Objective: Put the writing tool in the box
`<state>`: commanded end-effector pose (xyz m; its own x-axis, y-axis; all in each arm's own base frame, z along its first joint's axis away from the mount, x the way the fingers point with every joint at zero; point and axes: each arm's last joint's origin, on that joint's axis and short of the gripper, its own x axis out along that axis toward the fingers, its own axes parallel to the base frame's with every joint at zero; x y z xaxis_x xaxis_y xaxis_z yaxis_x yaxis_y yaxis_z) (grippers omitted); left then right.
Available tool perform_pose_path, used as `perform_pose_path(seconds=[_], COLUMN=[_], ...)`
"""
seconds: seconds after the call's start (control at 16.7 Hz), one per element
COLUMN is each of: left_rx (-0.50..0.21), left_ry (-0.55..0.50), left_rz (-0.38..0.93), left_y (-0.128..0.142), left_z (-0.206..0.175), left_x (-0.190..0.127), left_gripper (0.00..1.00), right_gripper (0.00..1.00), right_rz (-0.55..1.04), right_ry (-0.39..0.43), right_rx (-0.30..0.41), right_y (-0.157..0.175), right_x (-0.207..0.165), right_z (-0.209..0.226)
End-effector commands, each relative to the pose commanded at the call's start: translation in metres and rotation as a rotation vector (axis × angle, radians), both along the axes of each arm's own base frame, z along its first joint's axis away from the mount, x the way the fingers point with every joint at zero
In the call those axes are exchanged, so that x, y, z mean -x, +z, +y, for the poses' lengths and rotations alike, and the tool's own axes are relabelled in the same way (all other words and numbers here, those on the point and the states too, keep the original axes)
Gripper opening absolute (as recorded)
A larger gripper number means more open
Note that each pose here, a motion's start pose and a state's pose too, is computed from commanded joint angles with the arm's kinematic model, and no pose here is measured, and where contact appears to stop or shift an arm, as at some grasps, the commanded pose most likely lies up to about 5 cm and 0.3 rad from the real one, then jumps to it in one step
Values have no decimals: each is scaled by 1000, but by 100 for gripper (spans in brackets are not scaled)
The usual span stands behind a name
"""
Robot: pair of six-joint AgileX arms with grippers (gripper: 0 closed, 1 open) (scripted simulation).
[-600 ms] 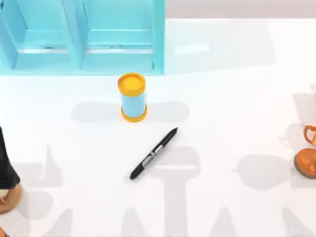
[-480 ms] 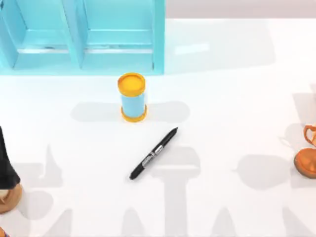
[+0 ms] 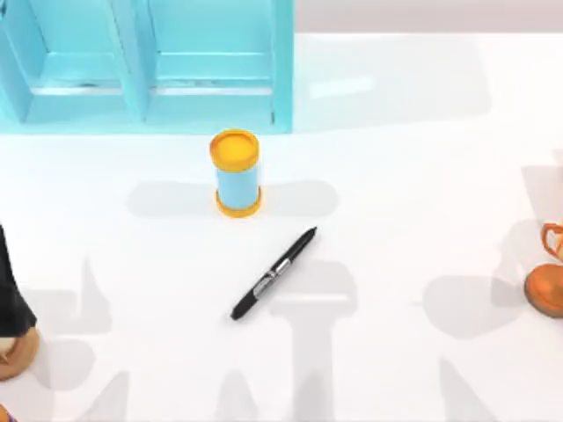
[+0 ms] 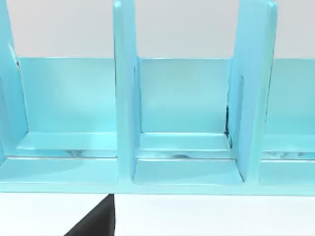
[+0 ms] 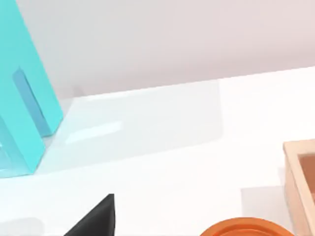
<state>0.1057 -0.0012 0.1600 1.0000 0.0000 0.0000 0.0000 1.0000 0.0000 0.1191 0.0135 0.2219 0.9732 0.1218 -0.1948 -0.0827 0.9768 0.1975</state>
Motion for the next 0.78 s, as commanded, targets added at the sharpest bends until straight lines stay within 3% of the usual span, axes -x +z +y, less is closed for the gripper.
perform_pose_path(seconds=[0.42, 0.6, 0.78], left_rx=[0, 0, 0], left_ry=[0, 0, 0], left_rz=[0, 0, 0], left_y=[0, 0, 0], left_z=[0, 0, 0], left_x=[0, 0, 0], left_gripper=[100, 100, 100], right_gripper=[100, 100, 100], right_rz=[479, 712, 929], right_ry=[68, 31, -51], right_rx=[-268, -349, -381], right_y=[72, 84, 76], right_x=[-76, -121, -162], right_z=[55, 100, 155])
